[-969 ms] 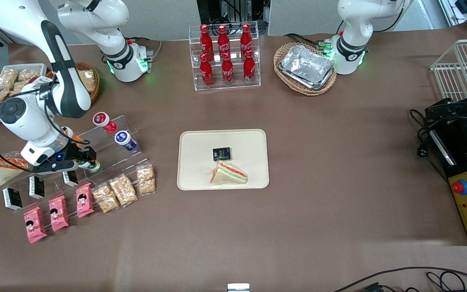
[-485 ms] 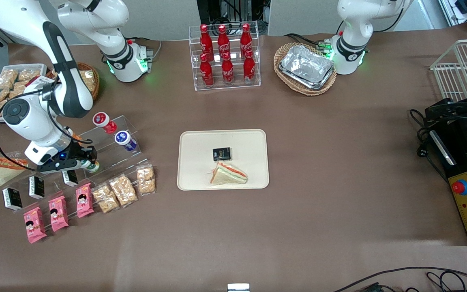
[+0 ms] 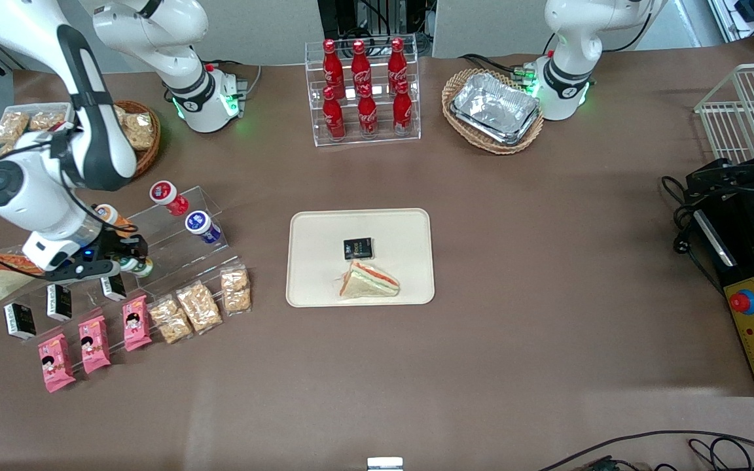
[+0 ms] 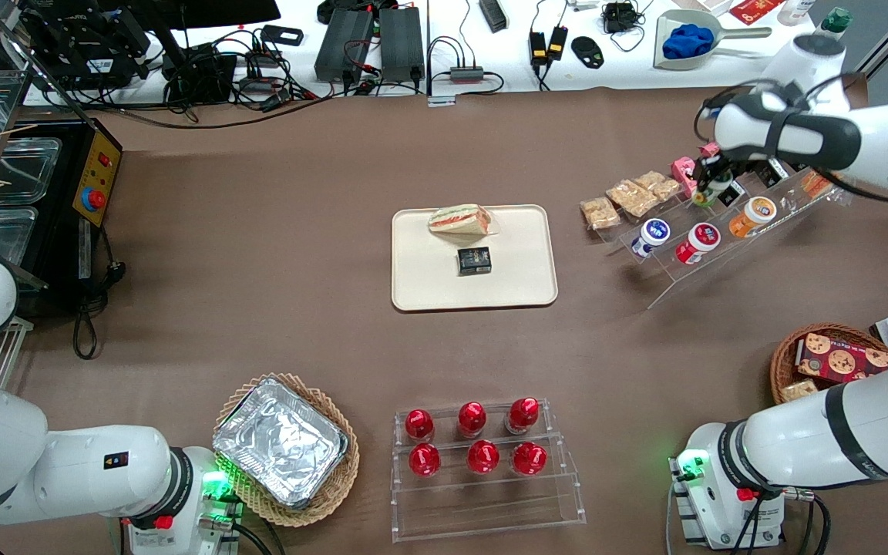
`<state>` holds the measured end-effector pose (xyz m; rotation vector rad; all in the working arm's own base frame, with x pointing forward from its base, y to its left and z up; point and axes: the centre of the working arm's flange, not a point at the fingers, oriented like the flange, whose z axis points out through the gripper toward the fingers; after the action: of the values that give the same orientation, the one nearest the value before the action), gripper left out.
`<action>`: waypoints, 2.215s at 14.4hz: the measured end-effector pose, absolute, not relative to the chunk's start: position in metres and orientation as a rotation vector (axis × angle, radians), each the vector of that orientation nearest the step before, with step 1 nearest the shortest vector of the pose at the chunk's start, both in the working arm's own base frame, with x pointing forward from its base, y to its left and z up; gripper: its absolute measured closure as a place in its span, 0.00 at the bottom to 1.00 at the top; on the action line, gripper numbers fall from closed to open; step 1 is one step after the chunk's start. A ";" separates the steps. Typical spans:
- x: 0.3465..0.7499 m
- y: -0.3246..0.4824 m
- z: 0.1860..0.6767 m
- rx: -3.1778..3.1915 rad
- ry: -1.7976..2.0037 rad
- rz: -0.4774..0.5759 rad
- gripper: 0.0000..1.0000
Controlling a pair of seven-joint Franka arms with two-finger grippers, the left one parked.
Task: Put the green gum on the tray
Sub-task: 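Lift the green gum bottle out of the rack with the right gripper, then carry the green gum bottle over the cream tray with the right gripper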
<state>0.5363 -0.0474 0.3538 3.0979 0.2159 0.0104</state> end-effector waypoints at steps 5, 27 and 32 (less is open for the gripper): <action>0.552 -0.042 0.464 3.151 0.193 -0.179 0.42; 0.490 0.314 0.301 3.229 -0.071 -0.020 0.42; 0.472 0.323 0.228 3.195 -0.031 -0.059 0.42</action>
<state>0.4721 0.3231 0.2281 3.1951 -0.0310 -0.0588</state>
